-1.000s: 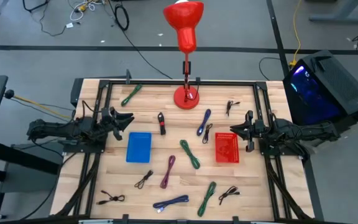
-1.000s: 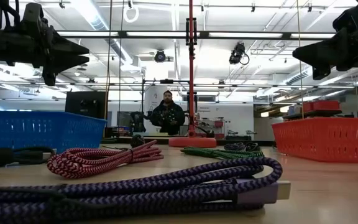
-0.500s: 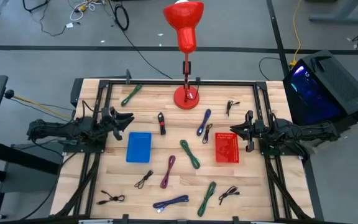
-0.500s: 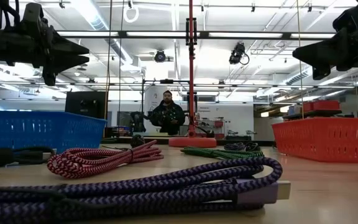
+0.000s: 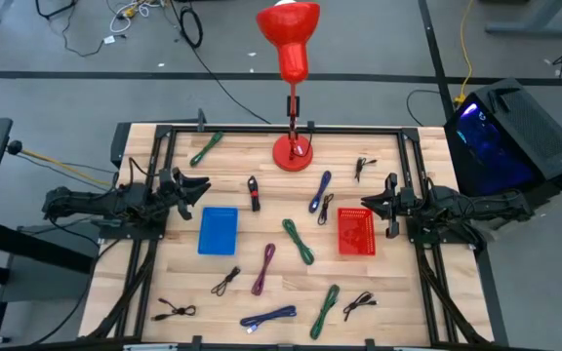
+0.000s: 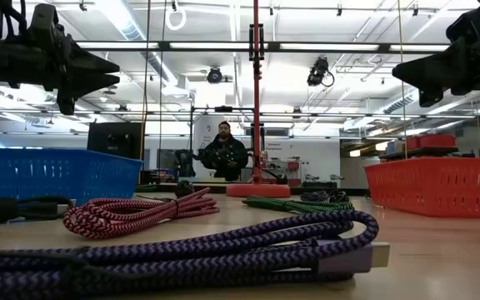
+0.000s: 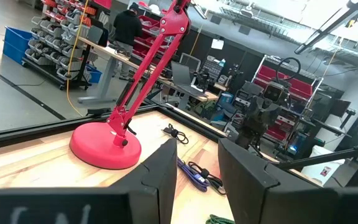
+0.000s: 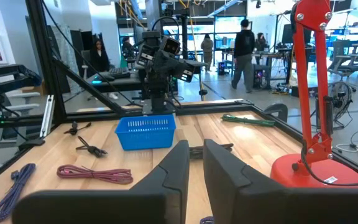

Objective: Pick & Place USB Port

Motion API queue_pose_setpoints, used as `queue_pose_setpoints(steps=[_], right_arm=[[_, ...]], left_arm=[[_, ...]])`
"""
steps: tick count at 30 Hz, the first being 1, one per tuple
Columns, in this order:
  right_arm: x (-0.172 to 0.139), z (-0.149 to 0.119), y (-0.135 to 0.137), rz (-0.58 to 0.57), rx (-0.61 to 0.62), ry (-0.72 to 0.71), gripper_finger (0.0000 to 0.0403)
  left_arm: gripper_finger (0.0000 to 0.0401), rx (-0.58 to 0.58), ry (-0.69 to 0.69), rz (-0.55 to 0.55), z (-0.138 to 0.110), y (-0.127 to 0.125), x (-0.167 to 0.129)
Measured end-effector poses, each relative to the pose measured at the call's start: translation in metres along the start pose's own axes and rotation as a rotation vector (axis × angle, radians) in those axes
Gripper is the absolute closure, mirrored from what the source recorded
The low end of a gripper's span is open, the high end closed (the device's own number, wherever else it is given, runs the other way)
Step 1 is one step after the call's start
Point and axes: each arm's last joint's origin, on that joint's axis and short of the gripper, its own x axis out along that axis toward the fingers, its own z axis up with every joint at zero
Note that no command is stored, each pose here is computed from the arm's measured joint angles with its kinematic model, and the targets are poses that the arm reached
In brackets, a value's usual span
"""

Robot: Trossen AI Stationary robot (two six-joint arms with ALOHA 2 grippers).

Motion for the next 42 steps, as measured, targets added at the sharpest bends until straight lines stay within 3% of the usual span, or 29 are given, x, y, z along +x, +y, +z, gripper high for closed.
queue_pose_setpoints(steps=[23,32,39,42], right_arm=[[0.0,0.006,-0.001,-0.05,0.012,-0.058,0.0351],[-0.001,0.014,-0.002,-0.047,0.109,-0.15,0.0351],[-0.012,0.049,-0.006,-0.165,0.097,-0.474,0.0351],[-0.019,0.075,-0.01,-0.273,-0.011,-0.408,0.0351]], left_arm=[[0.0279,-0.011,-0.037,0.067,0.002,0.002,0.0],[0.0279,-0.028,-0.04,0.077,0.002,0.003,0.0],[0.0279,-0.03,-0.033,0.062,0.002,0.002,0.0],[0.0279,-0.044,-0.036,0.066,0.002,0.002,0.0]])
